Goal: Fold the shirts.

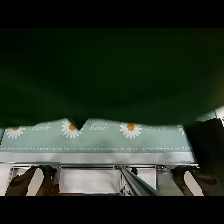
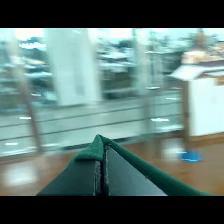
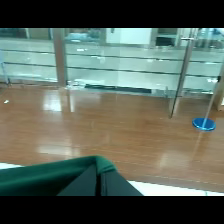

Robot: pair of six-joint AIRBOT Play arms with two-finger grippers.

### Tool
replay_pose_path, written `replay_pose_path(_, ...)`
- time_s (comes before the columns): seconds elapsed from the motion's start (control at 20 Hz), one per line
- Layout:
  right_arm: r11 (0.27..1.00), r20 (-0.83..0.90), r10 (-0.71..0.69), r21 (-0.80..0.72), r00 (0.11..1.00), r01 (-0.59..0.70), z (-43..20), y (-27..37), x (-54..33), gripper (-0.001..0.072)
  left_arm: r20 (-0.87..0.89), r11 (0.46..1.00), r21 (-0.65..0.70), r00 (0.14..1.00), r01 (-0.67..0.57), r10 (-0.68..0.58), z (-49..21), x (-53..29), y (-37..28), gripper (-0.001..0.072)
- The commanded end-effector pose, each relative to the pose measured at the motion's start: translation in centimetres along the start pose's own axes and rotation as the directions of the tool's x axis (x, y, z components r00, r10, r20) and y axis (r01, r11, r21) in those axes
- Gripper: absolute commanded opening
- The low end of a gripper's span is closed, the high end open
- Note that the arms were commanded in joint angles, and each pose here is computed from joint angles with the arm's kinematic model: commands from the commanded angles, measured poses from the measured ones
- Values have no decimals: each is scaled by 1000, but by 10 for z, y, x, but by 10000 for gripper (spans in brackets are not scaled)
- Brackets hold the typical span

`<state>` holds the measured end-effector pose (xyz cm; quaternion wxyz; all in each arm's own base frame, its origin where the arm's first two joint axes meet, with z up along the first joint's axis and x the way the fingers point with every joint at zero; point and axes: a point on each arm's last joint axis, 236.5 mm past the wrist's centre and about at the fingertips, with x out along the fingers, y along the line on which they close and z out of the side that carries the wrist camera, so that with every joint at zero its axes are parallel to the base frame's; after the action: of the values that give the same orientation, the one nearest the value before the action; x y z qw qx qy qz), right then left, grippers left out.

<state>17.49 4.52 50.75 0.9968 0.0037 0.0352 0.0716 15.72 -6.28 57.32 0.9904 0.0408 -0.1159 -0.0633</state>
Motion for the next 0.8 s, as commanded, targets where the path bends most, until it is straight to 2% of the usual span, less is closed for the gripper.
replay_pose_path(0.0, 1000, -50, -14, 1, 999, 14, -20, -1, -8, 27, -31, 994, 34, 994, -101, 102, -9, -22, 15, 19)
replay_pose_path(0.1, 999, -165, 17, 45, 986, -10, -54, -2, 16, 28, -119, 996, -38, 990, -82, 77, -42, -2, 23, 20)
replay_pose_path(0.25, 985, -332, 131, 152, 934, -84, -119, 1, 71, 28, -328, 981, -183, 945, -62, -2, -136, 47, 37, 20)
replay_pose_path(0.4, 955, -452, 236, 273, 860, -118, -191, -3, 139, 27, -480, 926, -371, 868, -68, -128, -245, 97, 45, 20)
replay_pose_path(0.65, 919, -568, 266, 393, 779, -27, -295, -42, 255, 27, -638, 850, -508, 724, -140, -262, -396, 164, 44, 20)
replay_pose_path(0.75, 885, -581, 293, 465, 759, 14, -333, -51, 299, 27, -653, 836, -528, 700, -148, -289, -437, 194, 31, 20)
